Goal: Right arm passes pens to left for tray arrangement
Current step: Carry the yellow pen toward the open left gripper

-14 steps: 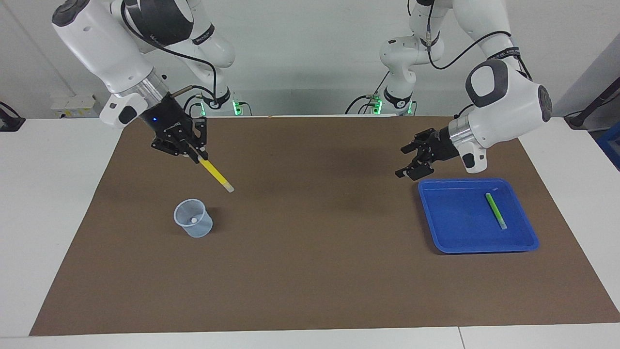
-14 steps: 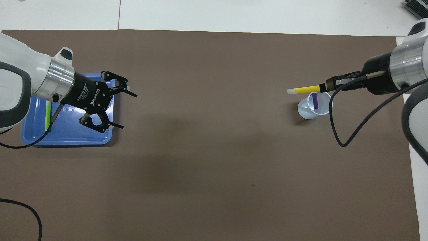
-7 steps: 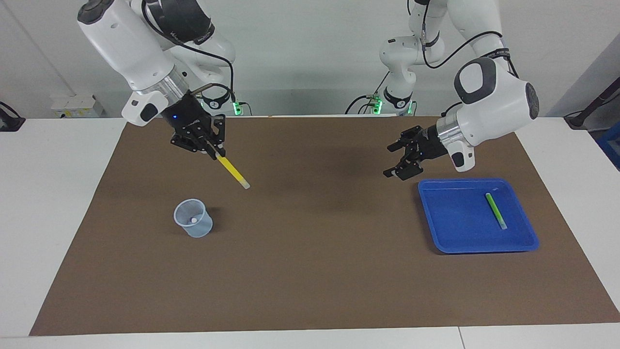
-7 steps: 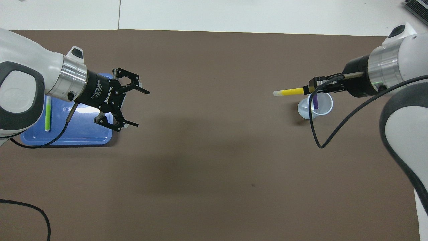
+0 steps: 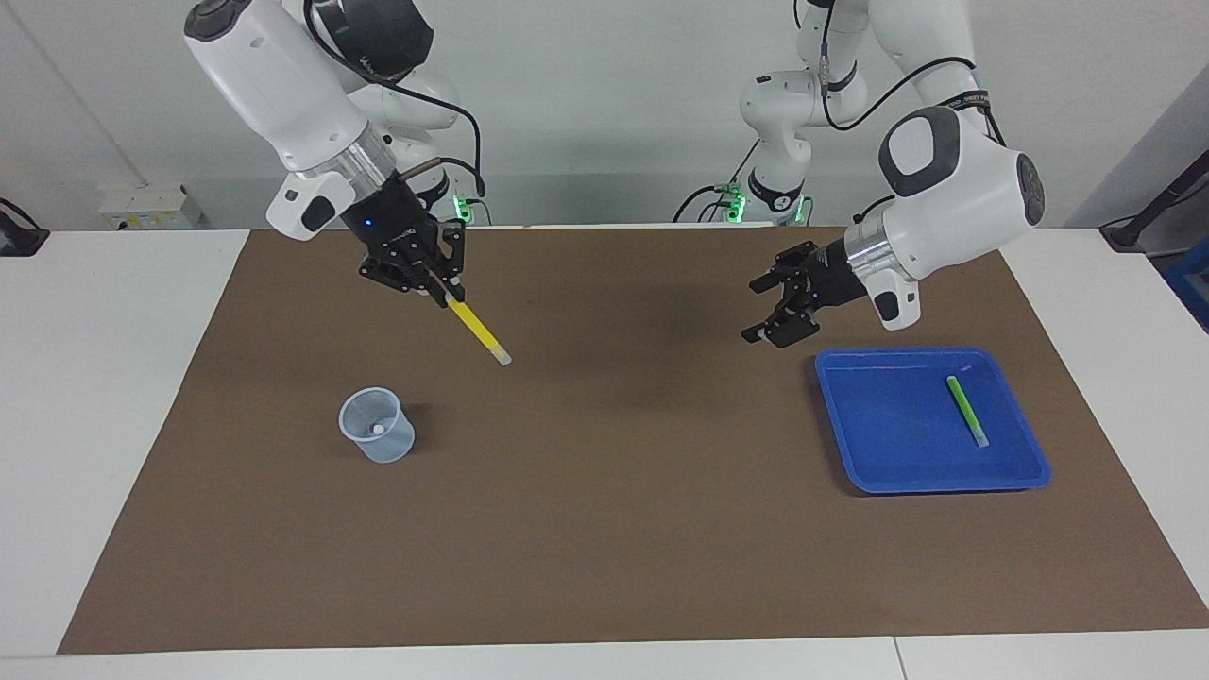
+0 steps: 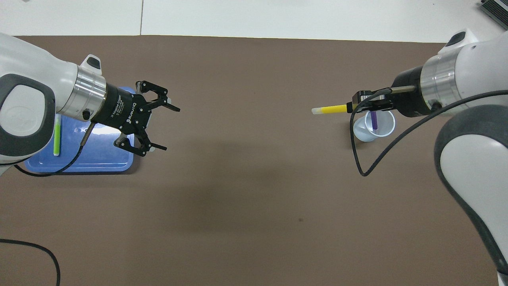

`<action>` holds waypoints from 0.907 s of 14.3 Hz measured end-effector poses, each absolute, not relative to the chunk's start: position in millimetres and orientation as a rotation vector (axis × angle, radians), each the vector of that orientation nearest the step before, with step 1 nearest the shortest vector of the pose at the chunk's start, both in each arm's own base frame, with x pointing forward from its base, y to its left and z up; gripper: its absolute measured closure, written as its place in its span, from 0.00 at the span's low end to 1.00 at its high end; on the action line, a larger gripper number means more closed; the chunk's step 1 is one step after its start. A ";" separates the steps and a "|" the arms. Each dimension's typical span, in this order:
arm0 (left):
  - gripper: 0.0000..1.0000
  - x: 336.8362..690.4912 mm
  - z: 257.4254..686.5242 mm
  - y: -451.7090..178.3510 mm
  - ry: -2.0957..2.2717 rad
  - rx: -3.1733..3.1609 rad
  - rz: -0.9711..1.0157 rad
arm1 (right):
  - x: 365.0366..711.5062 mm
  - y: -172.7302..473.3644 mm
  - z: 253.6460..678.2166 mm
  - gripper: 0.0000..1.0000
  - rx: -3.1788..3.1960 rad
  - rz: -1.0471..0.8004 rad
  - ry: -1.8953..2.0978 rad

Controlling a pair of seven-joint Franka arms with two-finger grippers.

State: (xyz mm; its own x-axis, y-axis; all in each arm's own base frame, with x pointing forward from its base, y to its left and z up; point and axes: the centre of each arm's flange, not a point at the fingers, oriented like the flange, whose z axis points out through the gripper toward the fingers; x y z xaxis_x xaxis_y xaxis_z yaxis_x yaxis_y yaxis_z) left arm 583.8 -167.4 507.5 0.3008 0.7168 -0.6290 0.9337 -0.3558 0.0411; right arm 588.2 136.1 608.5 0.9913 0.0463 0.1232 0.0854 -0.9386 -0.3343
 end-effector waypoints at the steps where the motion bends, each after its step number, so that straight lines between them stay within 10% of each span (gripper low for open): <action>1: 0.02 583.8 507.4 -167.4 1.475 2.174 -0.736 | 588.5 136.1 608.8 0.81 -2.789 -0.165 -0.094; 13: 0.01 583.8 506.7 -167.4 1.477 2.173 -0.736 | 580.9 177.0 610.0 0.81 -2.774 -0.164 -0.047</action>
State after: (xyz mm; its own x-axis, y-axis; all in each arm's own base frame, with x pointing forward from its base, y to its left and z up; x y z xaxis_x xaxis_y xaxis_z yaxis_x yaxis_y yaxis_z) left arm 583.8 -167.4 506.7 0.2994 0.7174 -0.6290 0.9341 -0.3547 0.0400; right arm 580.9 177.0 610.0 0.9927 0.0118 0.1197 0.0536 -0.9344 -0.3522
